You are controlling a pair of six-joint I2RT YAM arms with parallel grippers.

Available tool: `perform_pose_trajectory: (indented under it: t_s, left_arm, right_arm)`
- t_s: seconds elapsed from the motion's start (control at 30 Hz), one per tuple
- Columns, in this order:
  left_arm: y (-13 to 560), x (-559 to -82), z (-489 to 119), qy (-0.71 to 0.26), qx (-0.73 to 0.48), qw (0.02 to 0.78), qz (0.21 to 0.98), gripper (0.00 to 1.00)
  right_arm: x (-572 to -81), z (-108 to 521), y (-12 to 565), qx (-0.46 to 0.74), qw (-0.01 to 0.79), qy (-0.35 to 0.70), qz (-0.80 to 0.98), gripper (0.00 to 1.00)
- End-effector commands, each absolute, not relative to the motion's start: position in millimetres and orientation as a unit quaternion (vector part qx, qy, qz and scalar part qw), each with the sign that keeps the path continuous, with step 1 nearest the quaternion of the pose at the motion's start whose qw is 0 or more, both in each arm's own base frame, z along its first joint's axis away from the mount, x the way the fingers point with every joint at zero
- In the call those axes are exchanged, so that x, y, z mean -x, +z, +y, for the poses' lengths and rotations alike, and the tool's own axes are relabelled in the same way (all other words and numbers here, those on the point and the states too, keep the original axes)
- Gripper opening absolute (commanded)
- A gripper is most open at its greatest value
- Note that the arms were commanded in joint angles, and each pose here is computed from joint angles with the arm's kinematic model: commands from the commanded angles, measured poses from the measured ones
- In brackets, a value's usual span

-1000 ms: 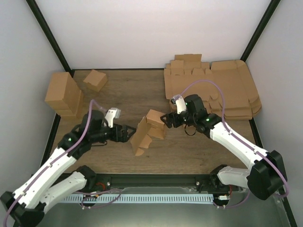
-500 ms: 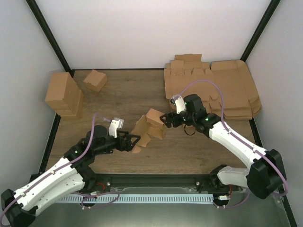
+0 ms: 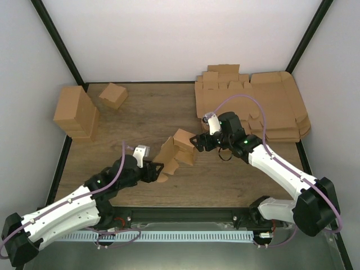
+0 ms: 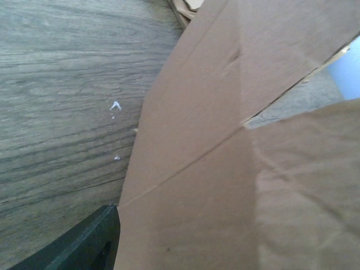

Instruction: Fold the paper box

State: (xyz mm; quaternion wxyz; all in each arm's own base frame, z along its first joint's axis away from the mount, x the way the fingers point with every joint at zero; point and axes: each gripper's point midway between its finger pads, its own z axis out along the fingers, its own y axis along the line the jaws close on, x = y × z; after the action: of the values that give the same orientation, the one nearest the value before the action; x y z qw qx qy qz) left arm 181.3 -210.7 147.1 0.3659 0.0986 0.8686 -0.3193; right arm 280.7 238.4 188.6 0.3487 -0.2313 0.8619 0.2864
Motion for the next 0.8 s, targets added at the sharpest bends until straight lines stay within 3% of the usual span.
perform_pose_trajectory:
  t_s: [0.0, 0.23, 0.53, 0.77]
  left_arm:
    - [146.2, -186.4, -204.3, -0.319, -0.074, 0.388, 0.862, 0.62]
    - [126.4, -181.3, -198.5, -0.324, -0.054, 0.374, 0.867, 0.61]
    - [137.5, -177.1, -197.1, -0.357, -0.056, 0.398, 0.843, 0.46]
    - [151.8, -173.5, -202.3, -0.377, -0.073, 0.405, 0.829, 0.20]
  right_arm:
    - [-285.4, 242.4, 208.4, 0.238, 0.367, 0.287, 0.852, 0.83]
    - [-285.5, 243.5, 207.8, 0.238, 0.367, 0.289, 0.851, 0.83]
    - [-284.2, 244.9, 207.9, 0.239, 0.365, 0.295, 0.850, 0.83]
    - [-284.3, 246.5, 207.5, 0.238, 0.364, 0.300, 0.849, 0.83]
